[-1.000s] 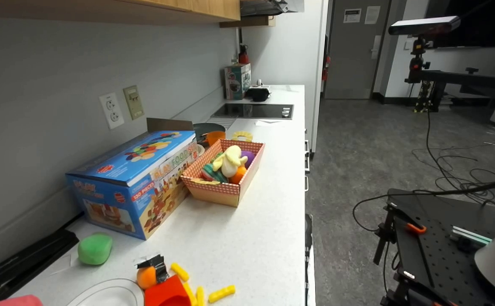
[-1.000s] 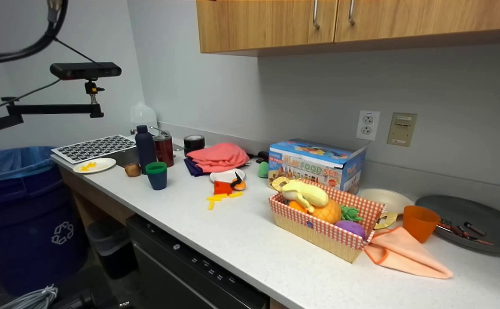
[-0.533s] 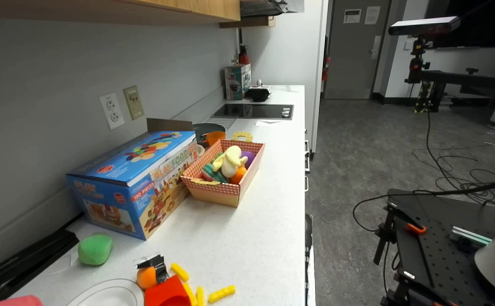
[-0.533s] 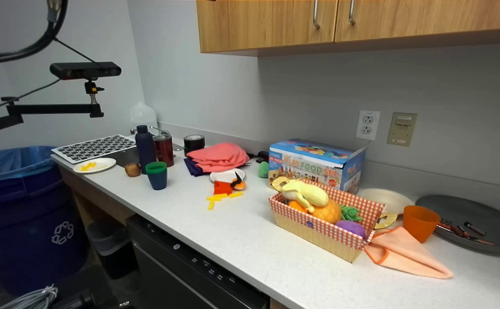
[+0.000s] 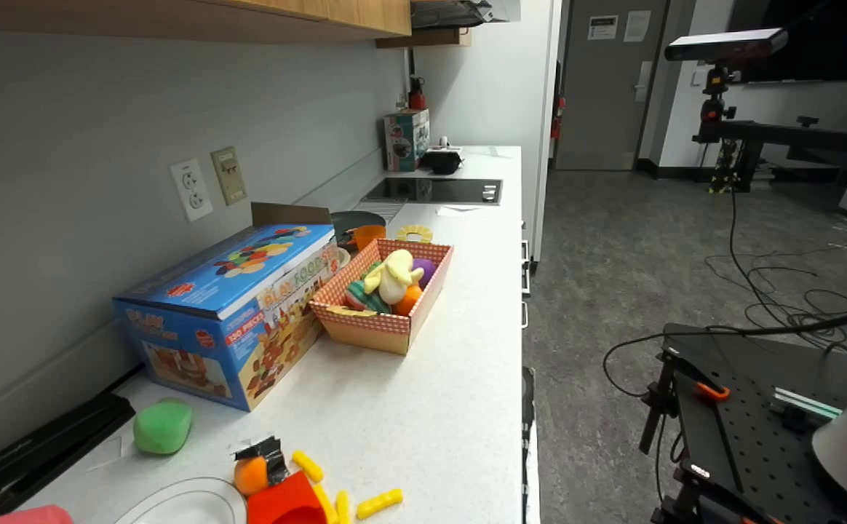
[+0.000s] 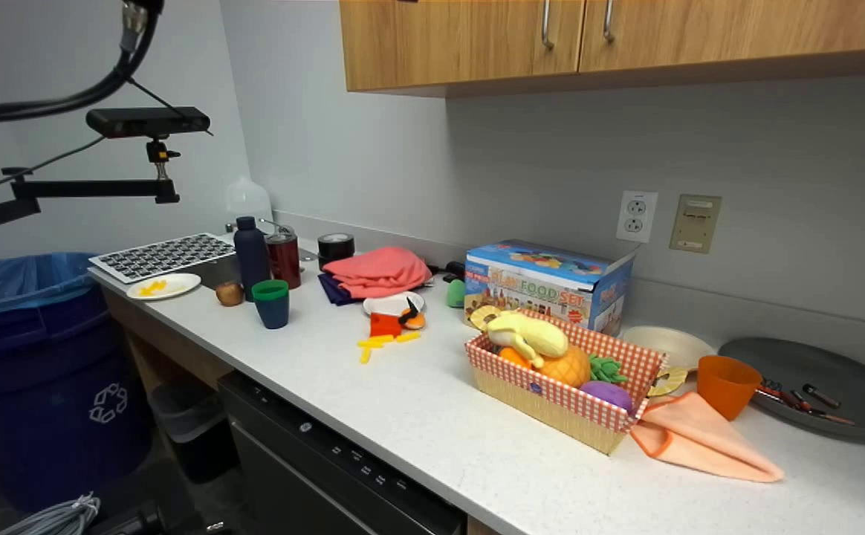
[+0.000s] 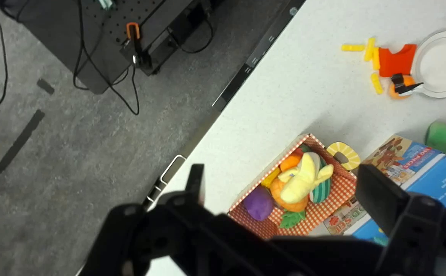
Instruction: Close the left door of the open upper cabinet then open the right door
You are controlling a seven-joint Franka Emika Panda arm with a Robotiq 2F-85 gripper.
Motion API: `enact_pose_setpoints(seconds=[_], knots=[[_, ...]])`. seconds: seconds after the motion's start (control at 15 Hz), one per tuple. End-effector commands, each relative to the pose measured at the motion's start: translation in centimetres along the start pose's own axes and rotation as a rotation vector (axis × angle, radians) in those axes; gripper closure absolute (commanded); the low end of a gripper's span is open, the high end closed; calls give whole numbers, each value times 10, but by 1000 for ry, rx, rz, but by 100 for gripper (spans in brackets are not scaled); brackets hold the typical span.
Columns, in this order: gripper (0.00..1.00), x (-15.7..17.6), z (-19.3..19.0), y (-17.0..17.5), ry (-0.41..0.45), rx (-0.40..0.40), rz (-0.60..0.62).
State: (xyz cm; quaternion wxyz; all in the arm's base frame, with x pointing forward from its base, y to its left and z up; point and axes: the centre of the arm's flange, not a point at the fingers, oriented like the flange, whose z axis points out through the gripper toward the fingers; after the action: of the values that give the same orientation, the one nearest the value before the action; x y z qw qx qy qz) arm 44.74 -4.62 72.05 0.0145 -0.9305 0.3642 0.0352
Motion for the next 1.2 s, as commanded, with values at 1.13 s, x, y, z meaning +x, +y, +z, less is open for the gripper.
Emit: enact_pose_setpoints(seconds=[1.13], knots=[[0,67,5,-43,555,90,-192]])
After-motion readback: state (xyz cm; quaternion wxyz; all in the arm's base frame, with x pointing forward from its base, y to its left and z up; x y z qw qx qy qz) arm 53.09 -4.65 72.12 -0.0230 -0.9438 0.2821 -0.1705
